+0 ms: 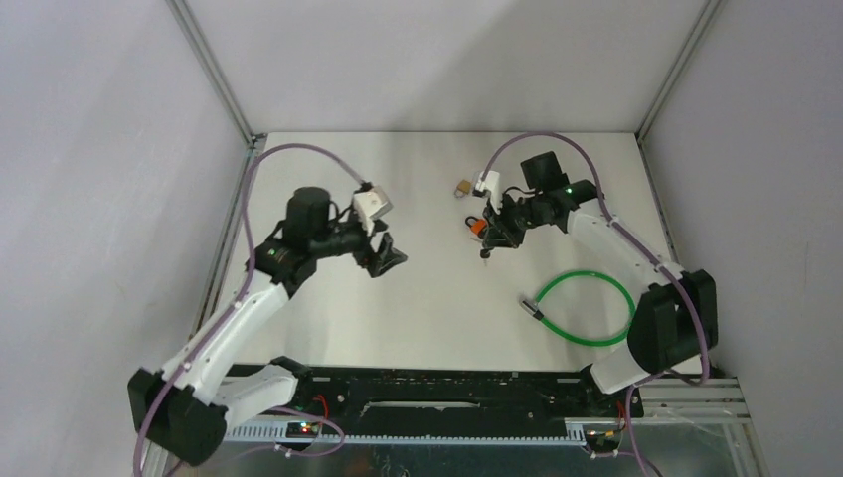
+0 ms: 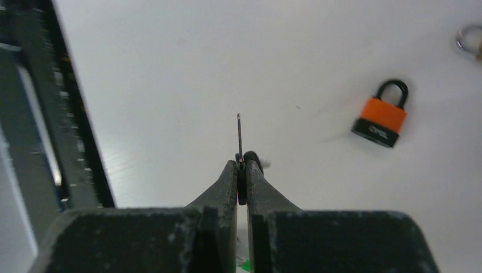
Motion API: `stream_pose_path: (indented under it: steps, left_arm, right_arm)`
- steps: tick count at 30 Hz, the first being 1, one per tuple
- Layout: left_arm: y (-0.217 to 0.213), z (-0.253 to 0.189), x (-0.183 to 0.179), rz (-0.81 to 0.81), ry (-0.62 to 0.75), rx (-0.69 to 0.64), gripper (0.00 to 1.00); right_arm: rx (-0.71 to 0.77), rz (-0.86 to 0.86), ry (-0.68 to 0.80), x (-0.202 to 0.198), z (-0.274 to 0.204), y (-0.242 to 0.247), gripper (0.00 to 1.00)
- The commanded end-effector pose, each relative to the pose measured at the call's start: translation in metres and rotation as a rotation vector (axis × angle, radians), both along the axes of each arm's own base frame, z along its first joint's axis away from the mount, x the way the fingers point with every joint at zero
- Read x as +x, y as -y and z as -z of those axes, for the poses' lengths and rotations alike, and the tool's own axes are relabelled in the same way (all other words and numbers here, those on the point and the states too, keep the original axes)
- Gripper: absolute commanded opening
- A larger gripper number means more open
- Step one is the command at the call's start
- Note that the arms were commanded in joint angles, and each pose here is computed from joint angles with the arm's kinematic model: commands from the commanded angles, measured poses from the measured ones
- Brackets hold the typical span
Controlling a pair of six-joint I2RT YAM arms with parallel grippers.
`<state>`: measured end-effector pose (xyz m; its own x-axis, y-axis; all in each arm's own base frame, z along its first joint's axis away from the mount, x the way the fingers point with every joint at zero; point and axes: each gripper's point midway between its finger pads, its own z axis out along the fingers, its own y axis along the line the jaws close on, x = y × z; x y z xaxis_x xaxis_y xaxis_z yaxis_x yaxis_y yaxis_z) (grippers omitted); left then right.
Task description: Unlock with the key
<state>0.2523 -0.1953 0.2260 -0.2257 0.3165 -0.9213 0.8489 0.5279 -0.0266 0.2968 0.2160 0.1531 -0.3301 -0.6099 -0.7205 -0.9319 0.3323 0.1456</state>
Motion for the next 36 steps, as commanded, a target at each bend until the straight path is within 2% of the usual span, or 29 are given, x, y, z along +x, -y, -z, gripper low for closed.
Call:
stream_pose_path:
  steps: [1,8,14,19,27,36]
  left_arm:
    - [0.048,-0.042,-0.003,0.177,0.055,-0.022,0.85]
    - [0.116,-0.058,-0.015,0.355,-0.105,-0.083,0.74]
    - [0.143,-0.058,-0.03,0.458,-0.224,-0.137,0.61]
    - [0.147,-0.054,-0.037,0.487,-0.223,-0.129,0.59]
    - [0.151,-0.052,-0.037,0.502,-0.214,-0.125,0.48]
    - [0.157,-0.058,-0.042,0.521,-0.204,-0.124,0.44]
  right_arm:
    - [0.23,-0.117,-0.028,-0.036,-0.061,-0.027,0.0]
    - [0.362,-0.233,-0.054,-0.07,-0.094,-0.038,0.0]
    - [0.441,-0.278,-0.09,-0.084,-0.11,-0.04,0.0]
    - [0.474,-0.287,-0.133,-0.084,-0.11,-0.039,0.0]
    - [0.484,-0.28,-0.162,-0.081,-0.106,-0.037,0.0]
    - [0.477,-0.271,-0.175,-0.078,-0.101,-0.037,0.0]
